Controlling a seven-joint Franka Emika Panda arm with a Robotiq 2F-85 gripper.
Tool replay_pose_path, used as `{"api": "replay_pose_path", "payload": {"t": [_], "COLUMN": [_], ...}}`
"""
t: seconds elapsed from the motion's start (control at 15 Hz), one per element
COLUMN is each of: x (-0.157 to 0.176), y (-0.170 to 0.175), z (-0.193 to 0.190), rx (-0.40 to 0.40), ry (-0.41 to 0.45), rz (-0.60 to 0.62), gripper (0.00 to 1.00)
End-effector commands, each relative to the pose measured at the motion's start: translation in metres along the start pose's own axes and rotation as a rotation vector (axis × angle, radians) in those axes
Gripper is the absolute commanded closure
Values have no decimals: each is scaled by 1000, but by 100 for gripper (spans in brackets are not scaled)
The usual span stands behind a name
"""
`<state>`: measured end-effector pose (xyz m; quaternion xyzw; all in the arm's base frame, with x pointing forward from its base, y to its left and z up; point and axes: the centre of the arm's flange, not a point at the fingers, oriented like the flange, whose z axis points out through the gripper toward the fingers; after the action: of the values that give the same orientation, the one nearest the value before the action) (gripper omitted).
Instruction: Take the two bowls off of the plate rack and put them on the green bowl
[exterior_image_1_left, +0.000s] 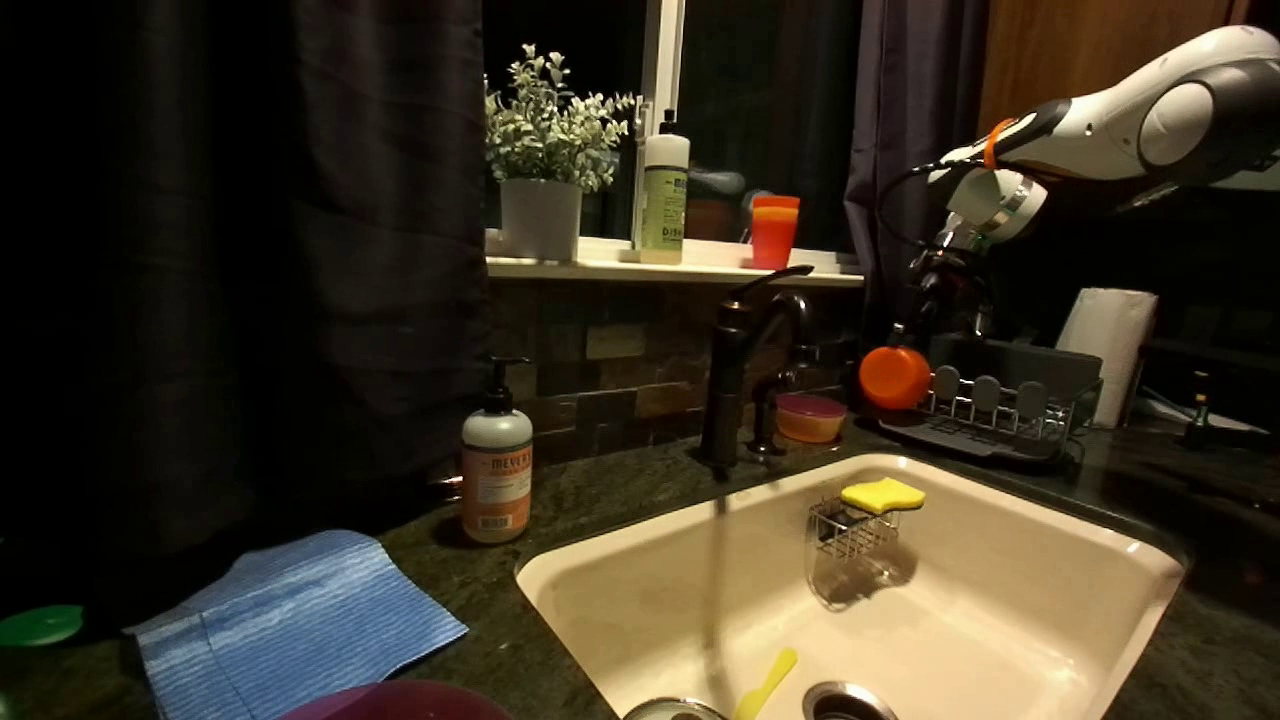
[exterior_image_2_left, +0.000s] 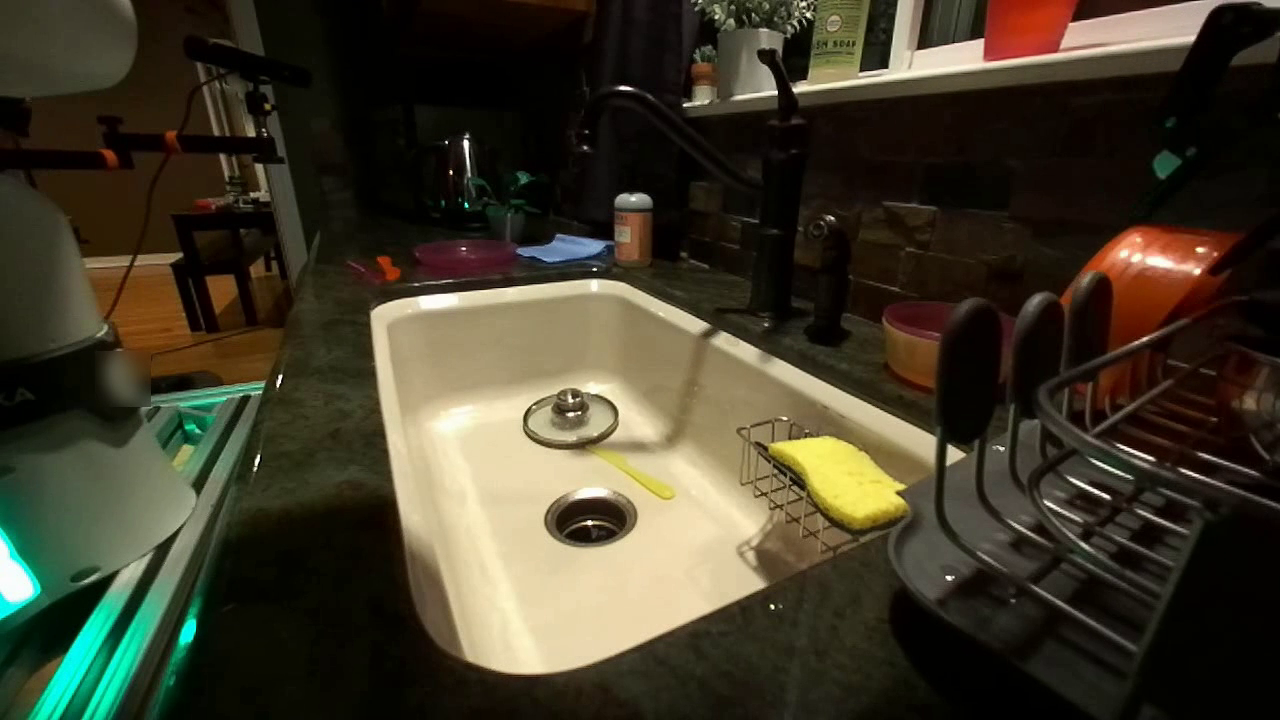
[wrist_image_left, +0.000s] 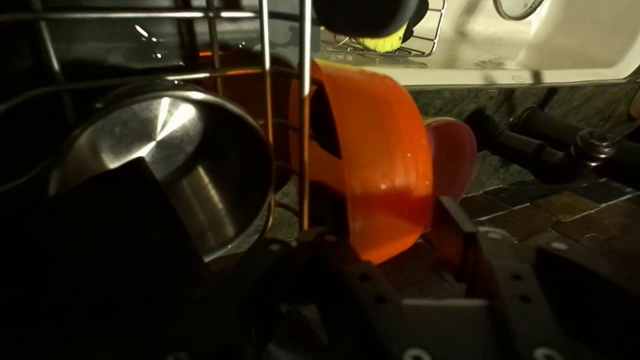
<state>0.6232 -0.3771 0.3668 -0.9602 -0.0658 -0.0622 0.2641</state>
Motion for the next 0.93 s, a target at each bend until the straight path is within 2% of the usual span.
{"api": "replay_pose_path", "payload": {"t": [0.0,0.13,0.33,0.8,0.87], "x": [9,9,11,17,18], "y": [4,1,-4,-10,-12], "z": [-10,-11,-6,8,8], "rx": [16,24,54,54,51], "ry": [-12,-12,-19,-41,-43], "rz": [8,3,-4,-7,-9], "gripper": [84,100,100,100,74]}}
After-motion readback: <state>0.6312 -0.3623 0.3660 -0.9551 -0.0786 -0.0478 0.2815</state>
